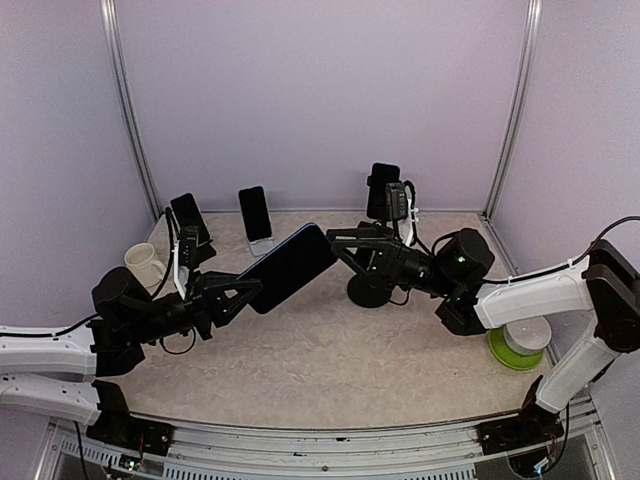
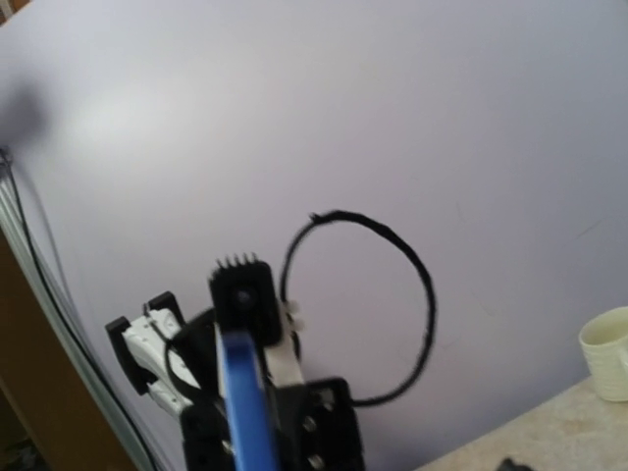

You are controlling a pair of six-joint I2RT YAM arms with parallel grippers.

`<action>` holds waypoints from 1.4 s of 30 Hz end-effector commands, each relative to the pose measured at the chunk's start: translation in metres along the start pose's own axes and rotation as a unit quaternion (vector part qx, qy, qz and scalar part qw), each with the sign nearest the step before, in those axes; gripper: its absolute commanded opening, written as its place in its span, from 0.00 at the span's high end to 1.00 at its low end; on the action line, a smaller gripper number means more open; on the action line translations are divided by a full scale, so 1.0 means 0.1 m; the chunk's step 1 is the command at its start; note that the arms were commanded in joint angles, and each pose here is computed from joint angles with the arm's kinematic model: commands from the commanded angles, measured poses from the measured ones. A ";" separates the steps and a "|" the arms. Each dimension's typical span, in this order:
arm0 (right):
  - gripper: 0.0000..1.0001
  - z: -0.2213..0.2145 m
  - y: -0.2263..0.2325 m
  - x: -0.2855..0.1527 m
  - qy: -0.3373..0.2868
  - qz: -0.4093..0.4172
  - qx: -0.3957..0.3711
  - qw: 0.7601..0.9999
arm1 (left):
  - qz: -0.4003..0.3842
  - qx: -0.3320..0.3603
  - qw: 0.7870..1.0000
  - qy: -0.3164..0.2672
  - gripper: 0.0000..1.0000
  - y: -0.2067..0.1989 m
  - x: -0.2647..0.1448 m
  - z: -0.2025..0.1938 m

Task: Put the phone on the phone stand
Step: Pass from the left arm to the right

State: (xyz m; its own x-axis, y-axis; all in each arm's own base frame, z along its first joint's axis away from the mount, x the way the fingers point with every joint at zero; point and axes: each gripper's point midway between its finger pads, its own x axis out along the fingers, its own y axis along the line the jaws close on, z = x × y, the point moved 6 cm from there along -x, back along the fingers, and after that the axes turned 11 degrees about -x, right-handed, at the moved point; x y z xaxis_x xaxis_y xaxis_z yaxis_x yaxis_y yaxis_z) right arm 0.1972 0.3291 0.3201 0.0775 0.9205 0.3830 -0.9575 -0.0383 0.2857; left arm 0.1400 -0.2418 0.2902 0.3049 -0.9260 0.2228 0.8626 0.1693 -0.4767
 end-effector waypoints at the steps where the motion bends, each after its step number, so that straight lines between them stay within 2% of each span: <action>1: 0.22 0.14 0.13 0.11 -0.033 0.039 -0.011 0.999 | -0.037 0.013 0.998 -0.047 1.00 -0.15 0.06 0.17; 10: 0.25 0.09 0.20 0.20 -0.048 0.062 -0.004 0.997 | -0.038 0.006 0.998 -0.044 1.00 -0.13 0.18 0.11; 16: 0.34 0.07 0.22 0.22 -0.053 0.067 -0.004 0.996 | -0.028 0.002 0.999 -0.046 1.00 -0.10 0.23 0.10; 21: 0.47 0.09 0.24 0.23 -0.057 0.070 -0.010 0.996 | -0.020 -0.005 0.999 -0.044 1.00 -0.07 0.26 0.08; 28: 0.72 0.11 0.25 0.26 -0.057 0.078 -0.015 0.995 | -0.015 -0.010 0.999 -0.043 1.00 -0.06 0.29 0.06; 38: 0.99 0.13 0.25 0.27 -0.068 0.082 -0.025 0.994 | -0.003 -0.019 0.999 -0.041 1.00 -0.02 0.31 0.05; 42: 1.00 0.16 0.26 0.28 -0.076 0.083 -0.035 0.993 | -0.001 -0.028 0.999 -0.035 1.00 0.00 0.33 0.00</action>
State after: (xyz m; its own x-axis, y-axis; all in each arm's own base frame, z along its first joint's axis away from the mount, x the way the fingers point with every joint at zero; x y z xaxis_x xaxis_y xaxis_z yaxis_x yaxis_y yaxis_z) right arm 0.1857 0.3468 0.3358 -0.0071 0.8685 0.4957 -0.9709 -0.1247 0.2045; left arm 0.1413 -0.2713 0.2837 0.2807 -0.9306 0.2350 0.8403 0.1200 -0.5286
